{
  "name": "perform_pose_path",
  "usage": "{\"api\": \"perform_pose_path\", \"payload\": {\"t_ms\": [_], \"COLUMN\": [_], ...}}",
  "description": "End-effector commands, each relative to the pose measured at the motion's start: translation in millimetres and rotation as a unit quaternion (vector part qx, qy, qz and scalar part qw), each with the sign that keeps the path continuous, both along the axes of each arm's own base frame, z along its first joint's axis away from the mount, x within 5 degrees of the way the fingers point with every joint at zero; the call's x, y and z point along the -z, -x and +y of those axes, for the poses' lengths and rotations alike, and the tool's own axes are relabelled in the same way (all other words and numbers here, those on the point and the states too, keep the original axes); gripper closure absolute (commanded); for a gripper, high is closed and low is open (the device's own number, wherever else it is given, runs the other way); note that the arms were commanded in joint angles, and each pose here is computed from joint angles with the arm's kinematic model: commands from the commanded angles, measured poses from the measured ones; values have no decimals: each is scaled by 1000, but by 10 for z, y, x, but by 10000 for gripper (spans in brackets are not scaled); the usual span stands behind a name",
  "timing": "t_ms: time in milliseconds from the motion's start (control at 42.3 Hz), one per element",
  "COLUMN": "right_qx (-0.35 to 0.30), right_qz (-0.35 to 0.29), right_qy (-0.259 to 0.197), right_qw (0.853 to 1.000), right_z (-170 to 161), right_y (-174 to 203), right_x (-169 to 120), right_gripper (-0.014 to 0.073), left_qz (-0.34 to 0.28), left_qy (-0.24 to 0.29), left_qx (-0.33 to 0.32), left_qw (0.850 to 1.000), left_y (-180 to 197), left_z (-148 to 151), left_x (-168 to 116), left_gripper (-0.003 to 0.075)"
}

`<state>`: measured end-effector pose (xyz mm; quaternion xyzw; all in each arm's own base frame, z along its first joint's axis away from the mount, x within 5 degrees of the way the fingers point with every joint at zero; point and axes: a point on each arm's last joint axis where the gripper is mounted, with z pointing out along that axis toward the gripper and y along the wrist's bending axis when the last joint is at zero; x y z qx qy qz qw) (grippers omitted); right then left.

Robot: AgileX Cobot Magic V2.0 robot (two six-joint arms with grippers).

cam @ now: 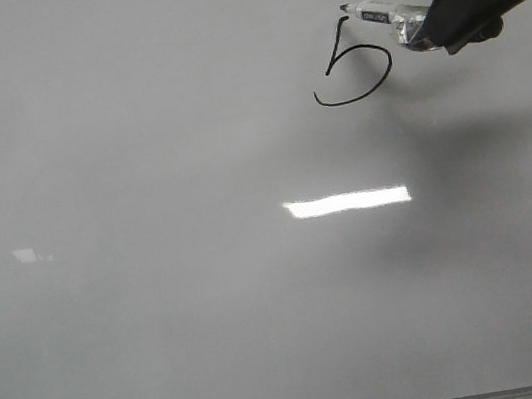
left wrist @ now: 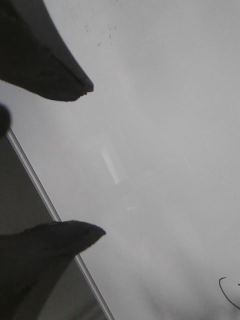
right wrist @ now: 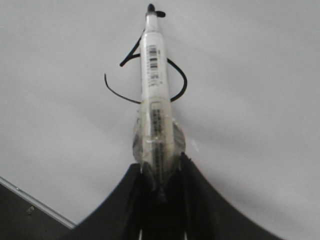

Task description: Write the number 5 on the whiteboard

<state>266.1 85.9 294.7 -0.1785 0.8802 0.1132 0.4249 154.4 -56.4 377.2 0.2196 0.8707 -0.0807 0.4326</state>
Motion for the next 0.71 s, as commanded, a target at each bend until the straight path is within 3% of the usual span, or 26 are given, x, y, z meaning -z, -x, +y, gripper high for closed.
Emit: {"api": "perform_pose_path", "payload": {"t_ms": [0,165,307,402,472,543,591,685], "right_qx": [18,22,64,49,7,-86,-163,-295], "right_qz": [-52,-41,-31,-47,-56,-49,-35,-20], "right_qy": [-12,-7,-4,-10,-17,14,47,102], "right_qw": [998,999,997,998,998,995,985,950], "right_z": [-23,-18,-288,-231,-97,99,217,387], "right_y": [-75,-147,-191,-121,84,367,553,842], "right_x": [-167,-74,-68,-225,-430,-510,-510,-487], "right_gripper": [657,657,657,657,657,657,657,657], "left_qz": [-45,-45,-45,-61,-76,-88,-96,-106], "left_qy": [26,26,26,30,18,13,12,-18], "left_qx": [-8,-8,-8,-10,6,69,120,229], "left_qw": [999,999,999,998,997,994,988,967], "left_y": [-22,-22,-22,-38,-41,6,57,192], "left_z": [-5,-5,-5,-5,-20,-136,-238,-444], "left_x": [-145,-145,-145,-170,-184,-202,-209,-184], "left_gripper": [228,228,228,228,228,228,228,216]}}
